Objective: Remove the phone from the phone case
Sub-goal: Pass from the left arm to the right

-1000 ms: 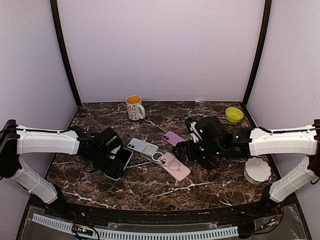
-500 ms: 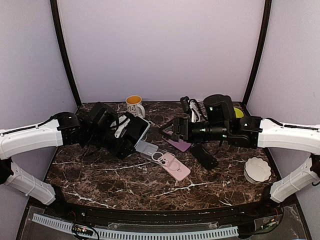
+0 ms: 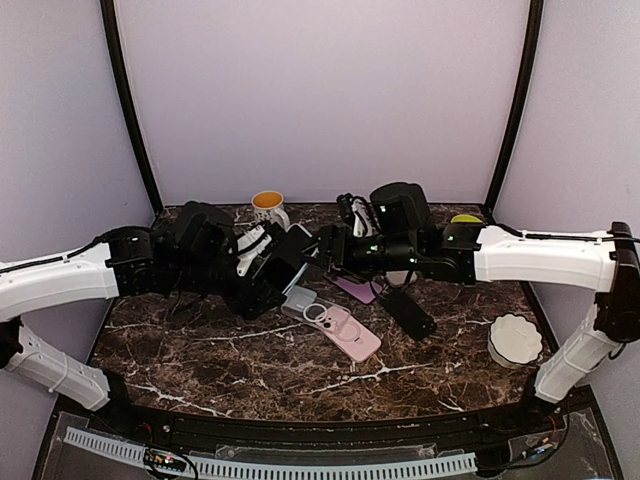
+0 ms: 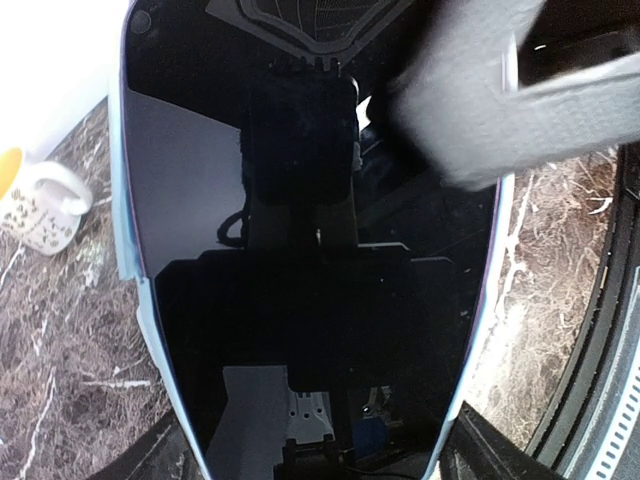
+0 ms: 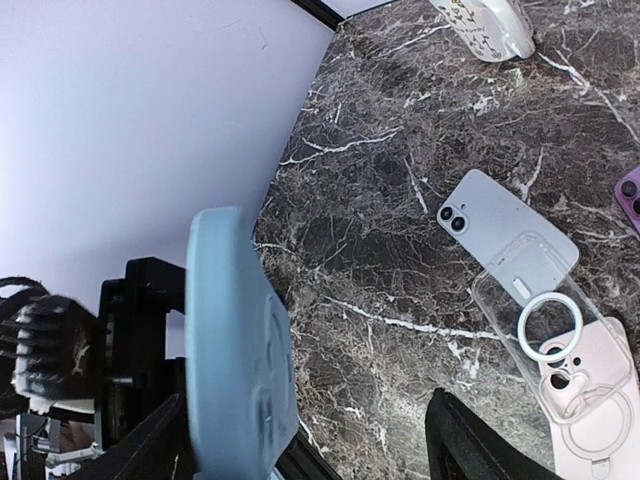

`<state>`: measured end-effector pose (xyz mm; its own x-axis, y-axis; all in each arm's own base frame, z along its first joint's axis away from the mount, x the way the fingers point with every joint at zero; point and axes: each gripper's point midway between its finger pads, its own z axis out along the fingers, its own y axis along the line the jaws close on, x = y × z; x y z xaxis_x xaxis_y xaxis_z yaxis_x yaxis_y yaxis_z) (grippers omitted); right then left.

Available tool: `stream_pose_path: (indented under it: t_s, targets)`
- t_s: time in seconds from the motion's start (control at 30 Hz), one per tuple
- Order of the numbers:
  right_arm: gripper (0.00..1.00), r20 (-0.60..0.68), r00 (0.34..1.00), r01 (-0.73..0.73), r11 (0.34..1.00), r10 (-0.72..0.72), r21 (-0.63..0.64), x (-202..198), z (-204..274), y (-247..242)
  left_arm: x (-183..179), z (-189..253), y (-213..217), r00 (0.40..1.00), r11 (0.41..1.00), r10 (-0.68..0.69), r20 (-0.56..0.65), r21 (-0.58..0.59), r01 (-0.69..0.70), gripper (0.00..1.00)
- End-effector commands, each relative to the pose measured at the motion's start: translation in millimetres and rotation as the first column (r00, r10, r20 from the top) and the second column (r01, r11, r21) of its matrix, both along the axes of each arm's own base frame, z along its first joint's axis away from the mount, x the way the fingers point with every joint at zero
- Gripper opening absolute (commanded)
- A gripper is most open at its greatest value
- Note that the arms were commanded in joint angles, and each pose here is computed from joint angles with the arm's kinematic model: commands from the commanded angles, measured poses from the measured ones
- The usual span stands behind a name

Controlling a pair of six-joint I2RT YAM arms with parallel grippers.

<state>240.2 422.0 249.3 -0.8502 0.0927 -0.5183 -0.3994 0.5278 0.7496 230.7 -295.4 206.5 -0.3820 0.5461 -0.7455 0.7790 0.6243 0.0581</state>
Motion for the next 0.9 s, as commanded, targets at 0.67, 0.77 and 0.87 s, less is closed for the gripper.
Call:
stream_pose_path:
  t_s: [0.67, 0.77, 0.87]
  targets:
    - [0.00, 0.079, 0.995, -0.073, 0.991, 0.065, 0.112, 6.4, 21.4, -16.1, 2.5, 31.3, -0.5, 0.982, 0.998, -0.065, 0.177, 0.024, 0.062, 0.94]
    - [0.00, 0.190, 0.981, -0.039, 0.998, 0.029, 0.047, 11.4, 29.8, -34.1, -4.9, 39.4, 2.7, 0.974, 0.992, -0.120, 0.191, 0.050, 0.112, 0.99]
    - [0.00, 0.318, 0.948, 0.022, 0.999, -0.009, -0.037, 16.7, 37.3, -56.4, -12.5, 41.9, 5.1, 0.960, 0.981, -0.190, 0.208, 0.088, 0.175, 0.99]
